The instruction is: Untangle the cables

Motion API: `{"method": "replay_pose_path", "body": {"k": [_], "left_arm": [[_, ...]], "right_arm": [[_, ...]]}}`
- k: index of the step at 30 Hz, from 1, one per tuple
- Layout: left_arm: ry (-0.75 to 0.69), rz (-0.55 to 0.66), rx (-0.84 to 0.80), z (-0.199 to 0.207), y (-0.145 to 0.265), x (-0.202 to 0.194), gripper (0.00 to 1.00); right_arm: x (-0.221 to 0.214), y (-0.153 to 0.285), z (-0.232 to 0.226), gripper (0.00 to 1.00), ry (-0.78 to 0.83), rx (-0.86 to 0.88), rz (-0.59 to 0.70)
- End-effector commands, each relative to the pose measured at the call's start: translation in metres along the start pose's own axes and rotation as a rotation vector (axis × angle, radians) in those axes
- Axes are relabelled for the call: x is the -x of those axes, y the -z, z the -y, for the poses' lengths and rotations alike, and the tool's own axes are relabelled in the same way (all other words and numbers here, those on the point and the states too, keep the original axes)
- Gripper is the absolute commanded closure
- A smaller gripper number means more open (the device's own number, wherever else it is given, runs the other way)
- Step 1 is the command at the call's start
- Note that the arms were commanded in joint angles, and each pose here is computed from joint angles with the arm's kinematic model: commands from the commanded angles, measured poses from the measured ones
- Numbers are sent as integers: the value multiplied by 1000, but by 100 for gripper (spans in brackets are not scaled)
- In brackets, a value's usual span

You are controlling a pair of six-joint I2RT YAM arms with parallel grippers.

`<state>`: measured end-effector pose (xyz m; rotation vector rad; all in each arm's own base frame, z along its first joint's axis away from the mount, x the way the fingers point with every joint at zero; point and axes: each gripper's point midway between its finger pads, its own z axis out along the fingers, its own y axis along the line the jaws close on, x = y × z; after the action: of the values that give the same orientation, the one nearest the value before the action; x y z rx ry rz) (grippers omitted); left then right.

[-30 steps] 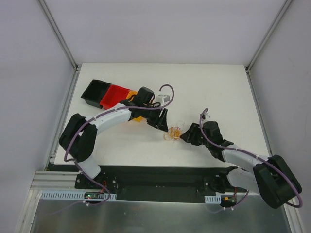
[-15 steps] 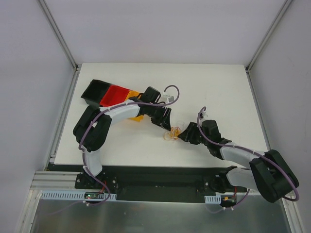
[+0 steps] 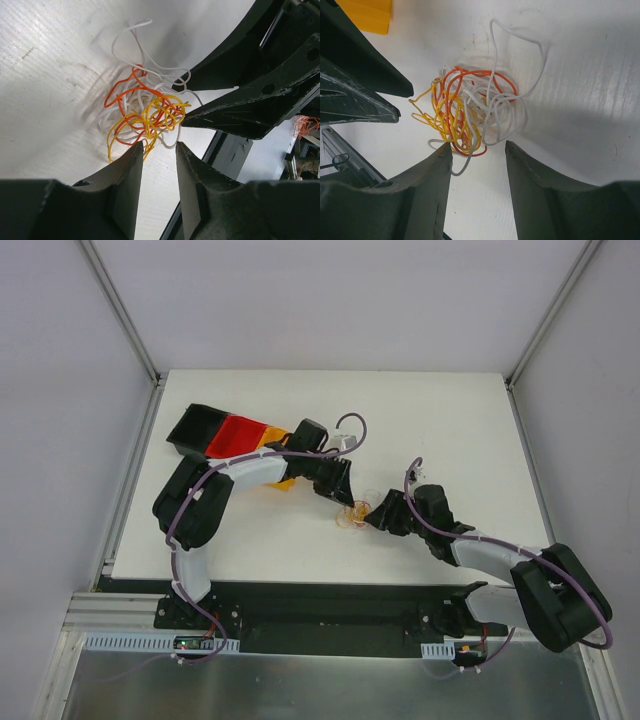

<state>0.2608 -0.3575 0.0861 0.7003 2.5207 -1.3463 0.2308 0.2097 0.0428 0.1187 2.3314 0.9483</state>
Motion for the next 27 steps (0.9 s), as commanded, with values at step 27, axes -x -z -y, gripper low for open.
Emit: {"method": "replay_pose_path", "body": {"k": [27], "left_arm": [[-77,-47,-148,48,0,-12,100]], "right_arm": [[8,-20,-22,46,43,7,-85]]}}
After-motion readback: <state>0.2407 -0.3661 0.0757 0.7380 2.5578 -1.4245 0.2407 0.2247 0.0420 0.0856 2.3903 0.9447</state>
